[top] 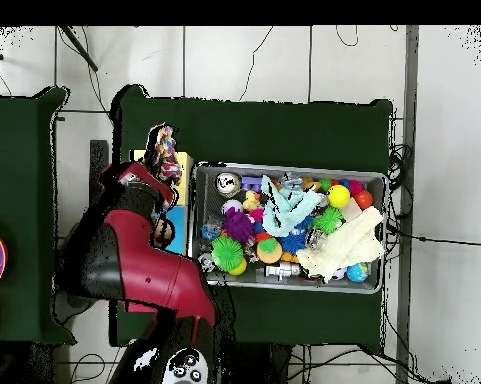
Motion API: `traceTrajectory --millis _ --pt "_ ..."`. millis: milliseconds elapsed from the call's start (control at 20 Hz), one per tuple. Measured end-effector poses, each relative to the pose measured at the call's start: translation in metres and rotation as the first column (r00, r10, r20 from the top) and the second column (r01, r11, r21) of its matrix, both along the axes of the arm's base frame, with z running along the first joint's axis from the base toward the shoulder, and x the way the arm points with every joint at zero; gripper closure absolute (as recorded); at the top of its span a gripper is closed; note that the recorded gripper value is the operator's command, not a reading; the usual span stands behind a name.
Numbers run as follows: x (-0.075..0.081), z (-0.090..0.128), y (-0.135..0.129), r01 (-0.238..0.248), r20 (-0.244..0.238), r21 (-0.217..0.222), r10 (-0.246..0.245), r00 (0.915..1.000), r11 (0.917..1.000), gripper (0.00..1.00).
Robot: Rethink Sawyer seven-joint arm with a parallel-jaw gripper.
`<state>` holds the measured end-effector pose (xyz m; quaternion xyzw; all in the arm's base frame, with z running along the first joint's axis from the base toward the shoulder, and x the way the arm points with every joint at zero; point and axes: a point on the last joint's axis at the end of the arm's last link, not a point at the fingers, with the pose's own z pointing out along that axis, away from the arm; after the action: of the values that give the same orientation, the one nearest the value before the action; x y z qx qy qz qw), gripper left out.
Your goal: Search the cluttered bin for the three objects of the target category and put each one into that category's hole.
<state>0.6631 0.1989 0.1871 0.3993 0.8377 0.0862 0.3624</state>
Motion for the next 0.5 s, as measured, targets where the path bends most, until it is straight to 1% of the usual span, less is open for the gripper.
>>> traceTrajectory --millis 500 --pt "0.005 -0.008 -0.018 0.014 -0.012 0.0 -0.014 0.9998 0.9999 1.0"
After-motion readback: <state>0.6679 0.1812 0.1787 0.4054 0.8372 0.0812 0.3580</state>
